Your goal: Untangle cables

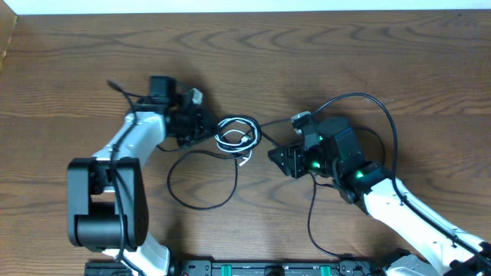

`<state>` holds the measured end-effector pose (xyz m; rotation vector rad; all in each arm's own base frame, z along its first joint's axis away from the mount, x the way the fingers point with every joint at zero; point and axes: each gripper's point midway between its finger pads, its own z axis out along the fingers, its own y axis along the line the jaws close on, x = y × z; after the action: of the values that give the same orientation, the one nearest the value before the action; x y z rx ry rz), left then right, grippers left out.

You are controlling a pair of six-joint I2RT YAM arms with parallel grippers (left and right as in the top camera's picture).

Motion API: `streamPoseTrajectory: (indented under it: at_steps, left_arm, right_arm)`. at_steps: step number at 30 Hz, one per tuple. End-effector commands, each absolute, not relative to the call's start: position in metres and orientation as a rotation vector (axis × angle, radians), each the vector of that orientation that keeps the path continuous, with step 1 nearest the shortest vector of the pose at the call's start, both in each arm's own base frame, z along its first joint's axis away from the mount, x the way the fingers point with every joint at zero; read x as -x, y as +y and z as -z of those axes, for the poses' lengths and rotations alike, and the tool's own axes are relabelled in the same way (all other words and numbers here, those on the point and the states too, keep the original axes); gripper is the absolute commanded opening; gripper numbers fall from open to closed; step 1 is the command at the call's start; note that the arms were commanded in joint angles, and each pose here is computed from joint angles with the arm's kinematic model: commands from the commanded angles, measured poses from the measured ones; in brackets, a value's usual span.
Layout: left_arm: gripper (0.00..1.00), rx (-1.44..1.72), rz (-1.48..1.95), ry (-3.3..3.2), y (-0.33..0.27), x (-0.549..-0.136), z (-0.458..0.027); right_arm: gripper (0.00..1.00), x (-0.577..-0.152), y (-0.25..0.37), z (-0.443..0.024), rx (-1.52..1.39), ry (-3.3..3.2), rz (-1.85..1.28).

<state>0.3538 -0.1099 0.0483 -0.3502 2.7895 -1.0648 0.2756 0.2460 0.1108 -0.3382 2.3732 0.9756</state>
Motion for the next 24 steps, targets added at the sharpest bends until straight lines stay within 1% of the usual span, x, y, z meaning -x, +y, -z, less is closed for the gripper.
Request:
streamPoseTrajectory:
  at_steps: [1, 5, 9, 10, 12, 13, 16, 24]
  left_arm:
    - [0.08, 0.347, 1.332, 2.694, -0.114, -0.353, -0.071]
    - [0.07, 0.345, 1.491, 2.634, -0.119, -0.350, -0.086]
    - [0.07, 0.206, 1.615, 2.565, -0.134, -0.344, -0.101]
    - [0.08, 0.190, 1.632, 2.557, -0.136, -0.343, -0.103]
    - [0.08, 0.175, 1.666, 2.545, -0.141, -0.341, -0.107]
    - [0.07, 0.166, 1.689, 2.536, -0.143, -0.340, -0.109]
    - [0.08, 0.142, 1.752, 2.510, -0.149, -0.337, -0.116]
    - [0.08, 0.100, 1.776, 2.519, -0.161, -0.332, -0.118]
  right_arm:
    - [0.53, -0.282, 0.250, -0.112, 0.258, 2.360, -0.941]
    - [0.55, -0.282, 0.262, -0.110, 0.300, 2.337, -0.950]
    - [0.55, -0.285, 0.270, -0.115, 0.398, 2.267, -0.932]
    - [0.56, -0.285, 0.272, -0.119, 0.411, 2.248, -0.945]
    - [0.63, -0.282, 0.279, -0.126, 0.450, 2.214, -0.994]
    - [0.64, -0.281, 0.280, -0.127, 0.457, 2.209, -1.006]
    - [0.64, -0.277, 0.283, -0.125, 0.471, 2.219, -1.010]
    - [0.63, -0.260, 0.304, -0.117, 0.604, 2.197, -1.011]
